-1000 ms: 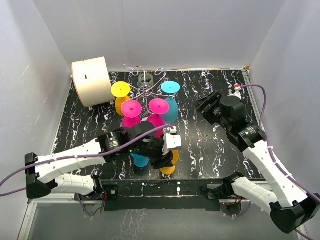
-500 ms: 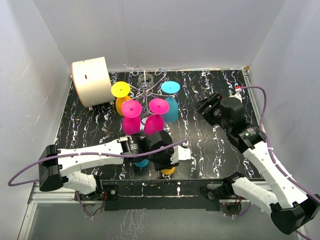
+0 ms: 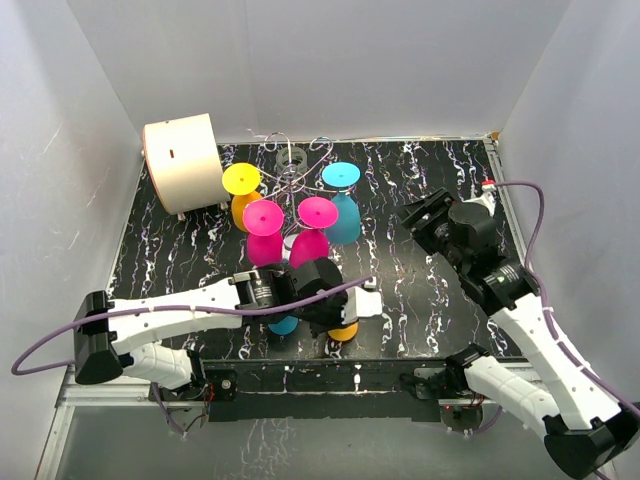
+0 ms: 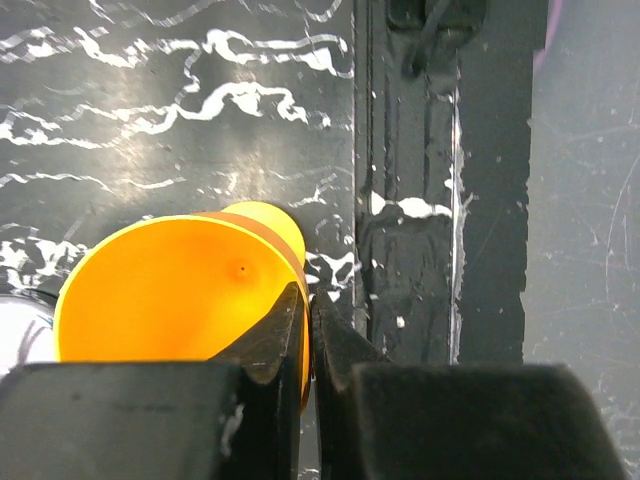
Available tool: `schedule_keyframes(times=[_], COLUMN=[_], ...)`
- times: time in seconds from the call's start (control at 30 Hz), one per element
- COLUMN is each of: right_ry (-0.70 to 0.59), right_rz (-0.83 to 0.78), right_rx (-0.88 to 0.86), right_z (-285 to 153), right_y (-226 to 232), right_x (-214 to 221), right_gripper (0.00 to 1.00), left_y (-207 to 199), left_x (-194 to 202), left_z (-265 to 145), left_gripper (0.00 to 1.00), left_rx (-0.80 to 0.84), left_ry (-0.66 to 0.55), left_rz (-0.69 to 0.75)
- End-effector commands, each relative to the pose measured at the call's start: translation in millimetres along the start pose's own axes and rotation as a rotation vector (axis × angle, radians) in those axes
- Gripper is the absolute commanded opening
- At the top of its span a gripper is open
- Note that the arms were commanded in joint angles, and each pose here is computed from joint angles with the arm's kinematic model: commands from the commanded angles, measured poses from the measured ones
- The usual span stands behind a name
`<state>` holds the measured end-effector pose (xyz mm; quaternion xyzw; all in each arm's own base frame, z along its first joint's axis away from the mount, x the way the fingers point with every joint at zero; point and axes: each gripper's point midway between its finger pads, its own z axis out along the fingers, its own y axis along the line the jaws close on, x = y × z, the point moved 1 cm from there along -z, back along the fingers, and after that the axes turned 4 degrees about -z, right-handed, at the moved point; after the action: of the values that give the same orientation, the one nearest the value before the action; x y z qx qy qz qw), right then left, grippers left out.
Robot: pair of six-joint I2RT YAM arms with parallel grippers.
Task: Place the wine glass upside down on the wine glass rack
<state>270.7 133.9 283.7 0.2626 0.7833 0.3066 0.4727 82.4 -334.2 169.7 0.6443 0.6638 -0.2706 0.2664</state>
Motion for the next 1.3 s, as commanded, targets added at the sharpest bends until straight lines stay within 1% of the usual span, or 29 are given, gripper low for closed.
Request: schedule_keyframes(times=[0.0,0.13,0.23,0.33,0.47,0.63,0.73,0.8,0.87,0.93,1.1,1.27], right_ry=[-0.141,-0.192,-0.205,-0.205,-0.175,-0.075,-0.028,-0.003,0.028,0.048,0.053,0.06], right_rz=[0.079,0.142,0.183,0.214,0.25,0.282,0.355,0.396,0.424,0.437,0.441,0.429], right_rx=[-0.037,-0.051,-0.104,-0.127,-0.094,-0.111,-0.082,-0.073,-0.09,-0.107,-0.099,-0.09], right_z=[-18,-33,-43,-50,-51,-42,-33,-26,-22,-19,-18,-17], right_y=[8,7,16,24,26,41,40,39,44,48,48,45], right_x=[-29,-39,-43,-48,-48,-36,-27,-21,-17,-14,-13,-10], right_gripper=[0.58,0.57,0.57,0.53,0.44,0.42,0.42,0.41,0.4,0.39,0.36,0.37], left_y=[10,27,48,62,70,79,80,72,68,67,71,74], left_x=[-73,-128,-148,-164,-184,-194,-193,-195,-195,-196,-195,-195], left_z=[-44,-78,-93,-99,-103,-110,-118,-125,-129,-129,-127,-130], left_gripper=[0.0,0.0,0.0,0.0,0.0,0.0,0.0,0.0,0.0,0.0,0.0,0.0], left_rx=[-0.097,-0.216,-0.347,-0.434,-0.478,-0.551,-0.578,-0.562,-0.553,-0.555,-0.582,-0.614], left_ry=[-0.27,-0.529,-0.648,-0.722,-0.792,-0.884,-0.955,-1.018,-1.05,-1.054,-1.043,-1.052], left_rz=[0.027,0.027,0.014,0.019,0.062,0.077,0.082,0.124,0.148,0.165,0.19,0.201])
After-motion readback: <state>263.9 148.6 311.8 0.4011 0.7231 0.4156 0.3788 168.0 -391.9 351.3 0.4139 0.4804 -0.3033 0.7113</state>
